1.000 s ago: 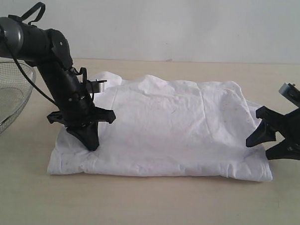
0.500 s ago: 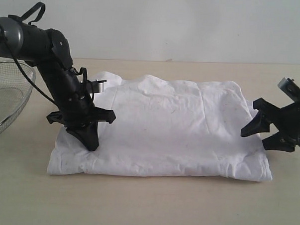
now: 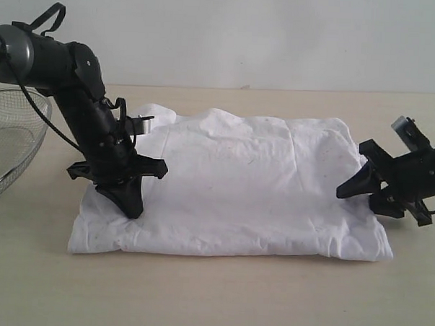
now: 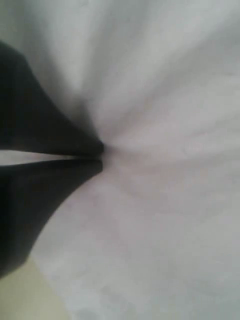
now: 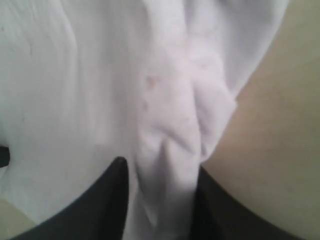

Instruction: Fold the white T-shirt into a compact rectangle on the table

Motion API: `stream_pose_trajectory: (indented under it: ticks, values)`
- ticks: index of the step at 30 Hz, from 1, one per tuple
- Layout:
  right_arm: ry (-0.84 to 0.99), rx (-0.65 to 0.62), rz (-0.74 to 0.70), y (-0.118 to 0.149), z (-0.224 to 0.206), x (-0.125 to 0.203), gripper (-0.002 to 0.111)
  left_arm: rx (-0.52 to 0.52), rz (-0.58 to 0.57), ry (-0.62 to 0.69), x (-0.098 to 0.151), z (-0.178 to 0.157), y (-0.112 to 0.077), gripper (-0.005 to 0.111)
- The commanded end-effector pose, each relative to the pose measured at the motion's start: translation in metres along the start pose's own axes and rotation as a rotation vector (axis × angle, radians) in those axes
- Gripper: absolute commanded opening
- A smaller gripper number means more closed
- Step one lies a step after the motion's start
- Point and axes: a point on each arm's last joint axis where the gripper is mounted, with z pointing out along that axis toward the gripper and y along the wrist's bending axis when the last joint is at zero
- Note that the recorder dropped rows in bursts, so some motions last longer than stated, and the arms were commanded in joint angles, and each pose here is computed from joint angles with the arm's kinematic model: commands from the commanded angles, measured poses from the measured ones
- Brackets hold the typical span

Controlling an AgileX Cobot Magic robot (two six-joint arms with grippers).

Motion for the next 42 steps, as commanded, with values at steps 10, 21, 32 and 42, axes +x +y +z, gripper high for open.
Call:
stream_pose_trajectory:
  ticks: [10,21,32,42]
  values:
    - [0.011,-0.12,-0.078,0.006,0.004,0.004,0.0,-0.032,0.0,0.049,0.005,0.008,0.005,0.004]
    - [-0.093,-0.281,-0.115,0.047,-0.026,0.0,0.0,-0.021,-0.001,0.047,0.005,0.007,0.004,0.004]
    - [-0.104,-0.425,-0.133,0.085,-0.006,0.004,0.0,0.042,0.01,0.015,0.002,0.007,-0.002,0.004]
    - [-0.106,-0.493,-0.187,0.125,0.023,0.017,0.0,0.025,0.046,-0.111,0.003,-0.028,-0.014,0.004]
